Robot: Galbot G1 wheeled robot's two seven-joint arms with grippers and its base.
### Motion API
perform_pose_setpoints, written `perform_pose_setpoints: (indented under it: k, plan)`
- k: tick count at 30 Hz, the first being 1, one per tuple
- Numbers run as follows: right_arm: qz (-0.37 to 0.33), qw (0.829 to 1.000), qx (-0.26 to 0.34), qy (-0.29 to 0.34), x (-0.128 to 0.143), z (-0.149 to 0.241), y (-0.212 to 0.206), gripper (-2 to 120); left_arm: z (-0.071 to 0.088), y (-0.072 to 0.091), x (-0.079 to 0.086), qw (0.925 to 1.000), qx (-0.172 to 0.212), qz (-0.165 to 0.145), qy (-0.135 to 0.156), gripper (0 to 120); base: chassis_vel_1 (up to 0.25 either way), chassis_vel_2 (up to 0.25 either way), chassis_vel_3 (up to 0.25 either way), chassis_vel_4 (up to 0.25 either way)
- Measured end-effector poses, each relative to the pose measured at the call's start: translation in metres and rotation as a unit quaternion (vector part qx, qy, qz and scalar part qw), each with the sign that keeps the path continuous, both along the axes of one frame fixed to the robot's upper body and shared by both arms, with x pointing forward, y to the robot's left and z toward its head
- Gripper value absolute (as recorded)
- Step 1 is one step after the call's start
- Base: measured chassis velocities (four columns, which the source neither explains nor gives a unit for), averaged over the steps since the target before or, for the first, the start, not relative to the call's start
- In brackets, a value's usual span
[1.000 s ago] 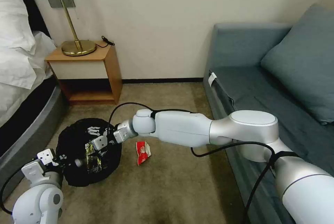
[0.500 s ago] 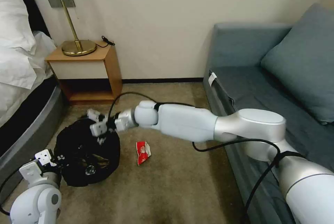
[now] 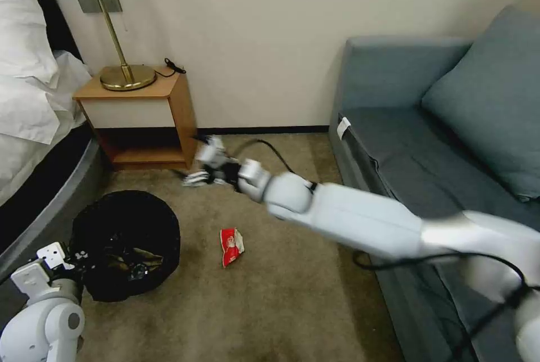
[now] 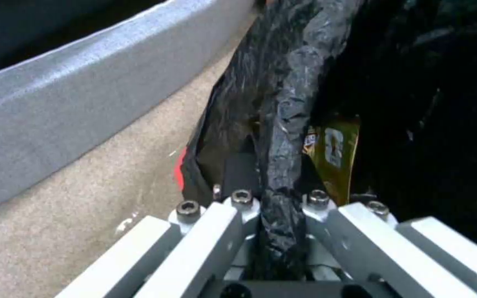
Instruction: Pick up the trash bin, then pick up the garbage on the floor and place it into the trash bin.
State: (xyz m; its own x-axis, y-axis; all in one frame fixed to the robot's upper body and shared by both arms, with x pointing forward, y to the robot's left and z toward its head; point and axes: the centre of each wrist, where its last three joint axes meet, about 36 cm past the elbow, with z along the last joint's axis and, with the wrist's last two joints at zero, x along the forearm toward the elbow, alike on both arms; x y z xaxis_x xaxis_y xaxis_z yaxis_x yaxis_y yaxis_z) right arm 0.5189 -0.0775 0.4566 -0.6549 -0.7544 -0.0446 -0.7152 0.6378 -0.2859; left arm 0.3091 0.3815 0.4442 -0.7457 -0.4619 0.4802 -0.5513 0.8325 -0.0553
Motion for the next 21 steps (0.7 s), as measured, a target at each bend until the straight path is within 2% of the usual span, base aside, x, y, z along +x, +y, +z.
perform_pose_setpoints:
  k: [1,5,10,16,21]
  plan:
    - [0.000,1.000,0.000,0.000,0.000,0.000,0.000,100,0.000,0.000,0.000,1.0000,0.000,0.000,0.000,2,0.000,0.000,0.000,0.000]
    - [-0.061,0.995,0.029,0.074,-0.040,-0.011,-0.009,100,-0.001,0.002,0.000,1.0000,-0.001,0.002,0.000,2,0.000,0.000,0.000,0.000]
    - [-0.090,0.992,0.022,0.084,-0.044,-0.023,-0.010,100,-0.001,0.000,0.003,1.0000,-0.001,-0.002,0.000,2,0.000,0.000,0.000,0.000]
    - [-0.092,0.992,0.025,0.078,-0.044,-0.034,-0.011,100,0.000,0.000,0.004,1.0000,0.000,-0.004,-0.001,2,0.000,0.000,0.000,0.000]
    - [-0.101,0.990,0.055,0.076,-0.058,-0.042,-0.005,100,-0.001,-0.001,0.002,1.0000,-0.002,-0.001,-0.001,2,0.000,0.000,0.000,0.000]
